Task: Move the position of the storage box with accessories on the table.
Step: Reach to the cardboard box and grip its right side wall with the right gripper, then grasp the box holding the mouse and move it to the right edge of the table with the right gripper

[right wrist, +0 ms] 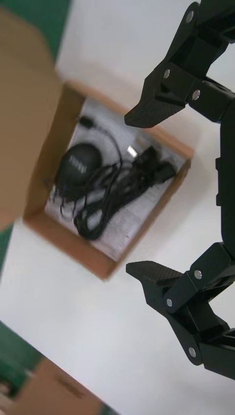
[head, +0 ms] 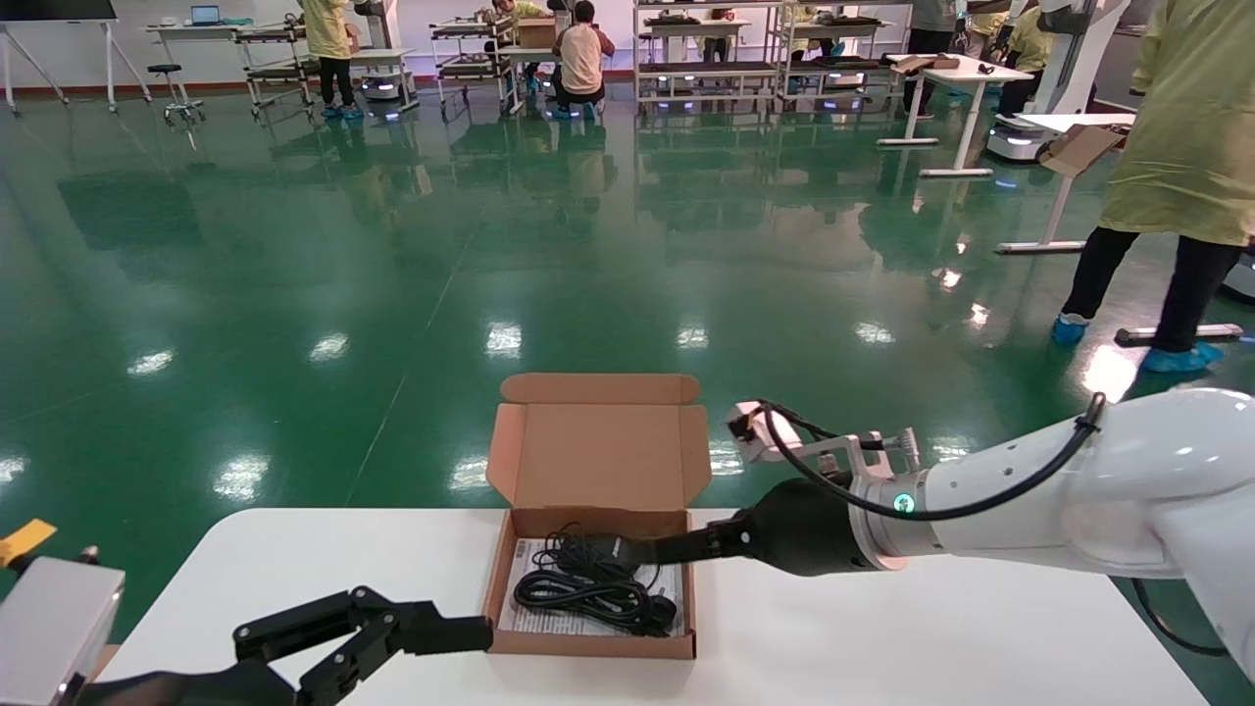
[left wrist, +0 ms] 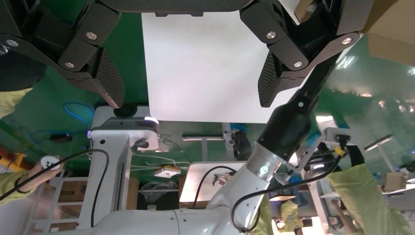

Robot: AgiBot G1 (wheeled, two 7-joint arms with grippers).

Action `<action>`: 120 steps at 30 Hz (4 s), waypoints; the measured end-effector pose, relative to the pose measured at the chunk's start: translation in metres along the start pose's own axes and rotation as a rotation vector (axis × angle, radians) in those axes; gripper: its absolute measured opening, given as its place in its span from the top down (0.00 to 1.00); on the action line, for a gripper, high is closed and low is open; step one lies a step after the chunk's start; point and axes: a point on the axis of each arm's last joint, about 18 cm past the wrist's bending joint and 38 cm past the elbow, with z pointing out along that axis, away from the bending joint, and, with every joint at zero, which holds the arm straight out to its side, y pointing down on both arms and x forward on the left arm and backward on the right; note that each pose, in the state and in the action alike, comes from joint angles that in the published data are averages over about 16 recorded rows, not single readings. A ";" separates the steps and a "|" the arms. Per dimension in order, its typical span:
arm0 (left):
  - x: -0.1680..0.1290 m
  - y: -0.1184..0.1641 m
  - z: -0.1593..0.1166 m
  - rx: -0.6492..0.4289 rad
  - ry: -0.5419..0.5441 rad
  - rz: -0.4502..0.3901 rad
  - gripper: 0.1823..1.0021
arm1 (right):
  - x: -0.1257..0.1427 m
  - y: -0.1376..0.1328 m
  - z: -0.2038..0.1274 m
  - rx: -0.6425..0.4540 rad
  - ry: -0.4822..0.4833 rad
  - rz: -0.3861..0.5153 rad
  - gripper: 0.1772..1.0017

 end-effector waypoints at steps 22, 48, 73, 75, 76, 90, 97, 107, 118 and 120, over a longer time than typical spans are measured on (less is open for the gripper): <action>0.000 0.000 0.000 0.000 0.000 0.000 0.00 | 0.001 0.020 0.042 0.007 0.175 0.171 0.00; 0.000 0.000 0.000 0.000 0.000 0.000 0.00 | 0.007 0.054 0.075 0.046 0.256 0.161 0.01; 0.000 0.000 0.000 0.000 0.000 0.000 0.00 | 0.011 0.061 0.079 0.060 0.273 0.177 0.43; 0.000 0.000 0.000 0.000 0.000 0.000 0.00 | 0.012 0.060 0.078 0.061 0.274 0.178 0.50; 0.000 0.000 0.000 0.000 0.000 0.000 0.00 | 0.012 0.059 0.078 0.062 0.274 0.179 0.52; 0.000 0.000 0.000 0.000 0.000 0.000 0.00 | 0.020 0.051 0.068 0.061 0.277 0.184 0.85; 0.000 0.000 0.000 0.000 0.000 0.000 0.00 | 0.026 0.051 0.062 0.052 0.278 0.188 0.93; 0.000 0.000 0.000 0.000 0.000 0.000 0.00 | 0.032 0.034 0.039 0.054 0.251 0.181 0.97; 0.000 0.000 0.000 0.000 0.000 0.000 0.00 | 0.044 -0.008 -0.028 0.092 0.187 0.154 0.97; 0.000 0.000 0.000 0.000 0.000 0.000 0.00 | 0.048 -0.015 -0.044 0.104 0.181 0.149 0.97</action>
